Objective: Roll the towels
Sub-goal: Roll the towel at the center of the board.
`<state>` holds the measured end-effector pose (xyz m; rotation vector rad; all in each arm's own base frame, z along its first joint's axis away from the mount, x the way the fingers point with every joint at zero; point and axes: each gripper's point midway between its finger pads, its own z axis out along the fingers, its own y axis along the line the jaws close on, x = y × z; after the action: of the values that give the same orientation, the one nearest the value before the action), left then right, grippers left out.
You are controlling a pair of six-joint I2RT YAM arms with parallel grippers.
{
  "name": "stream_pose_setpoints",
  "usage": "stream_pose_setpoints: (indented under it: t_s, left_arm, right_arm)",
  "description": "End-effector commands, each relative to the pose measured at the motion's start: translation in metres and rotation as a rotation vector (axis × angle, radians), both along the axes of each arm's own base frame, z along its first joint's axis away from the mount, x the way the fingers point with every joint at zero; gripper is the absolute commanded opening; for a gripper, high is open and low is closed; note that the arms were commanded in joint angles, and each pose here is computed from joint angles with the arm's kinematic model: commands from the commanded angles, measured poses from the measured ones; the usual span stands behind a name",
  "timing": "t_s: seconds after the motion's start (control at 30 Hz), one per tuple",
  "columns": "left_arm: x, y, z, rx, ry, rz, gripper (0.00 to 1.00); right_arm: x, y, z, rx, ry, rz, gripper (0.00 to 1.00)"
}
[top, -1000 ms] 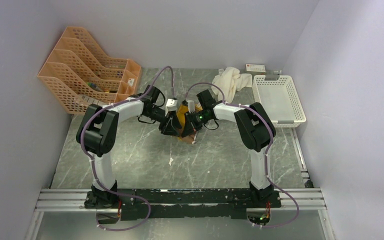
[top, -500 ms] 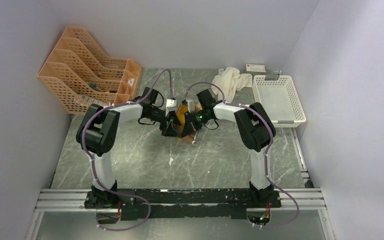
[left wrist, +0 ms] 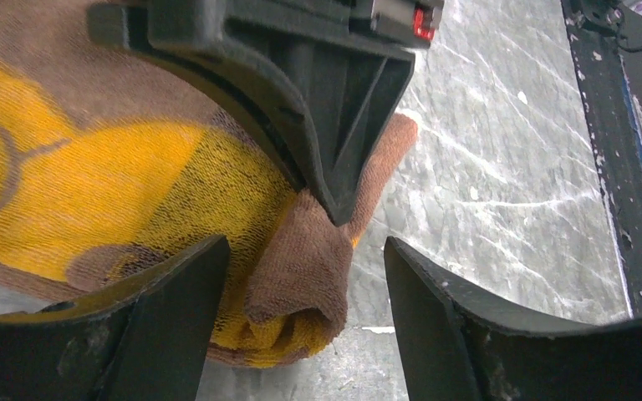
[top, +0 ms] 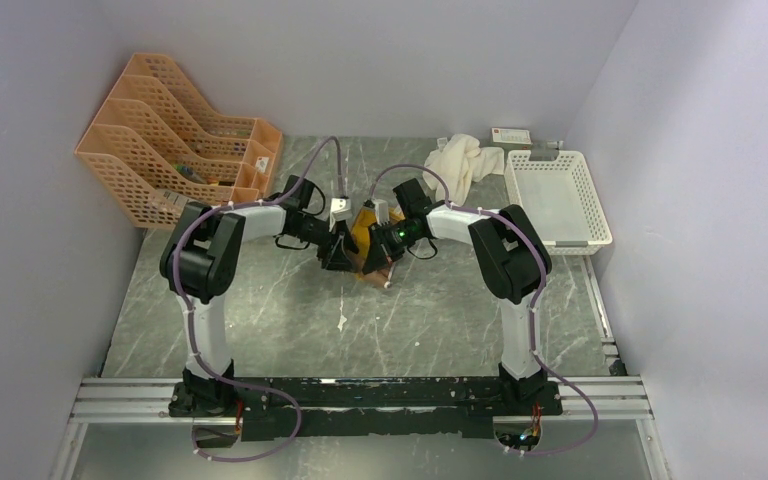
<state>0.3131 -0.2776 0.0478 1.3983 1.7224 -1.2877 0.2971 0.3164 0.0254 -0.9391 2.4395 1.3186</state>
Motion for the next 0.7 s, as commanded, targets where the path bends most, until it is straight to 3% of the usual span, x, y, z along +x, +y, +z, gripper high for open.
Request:
stream_pose_setpoints:
  t_s: [0.0,0.23,0.57,0.67]
  left_arm:
    - [-0.009,-0.003,0.001,-0.036,0.019,-0.062,0.77]
    - [-0.017,-0.003,-0.002,-0.035,0.060,-0.068,0.64]
    - [-0.030,-0.001,-0.009,-0.040,0.156,-0.077,0.60]
    - [-0.032,-0.001,-0.011,-0.043,0.172,-0.080,0.55]
  right_arm:
    - [-0.001,-0.001,-0.004,0.005,0.000,0.014,0.00]
    - [-0.001,-0.003,-0.002,0.006,-0.005,0.015,0.00]
    - [0.013,-0.014,0.009,0.029,-0.028,-0.010,0.00]
    - [0.018,-0.016,0.015,0.038,-0.038,-0.013,0.00]
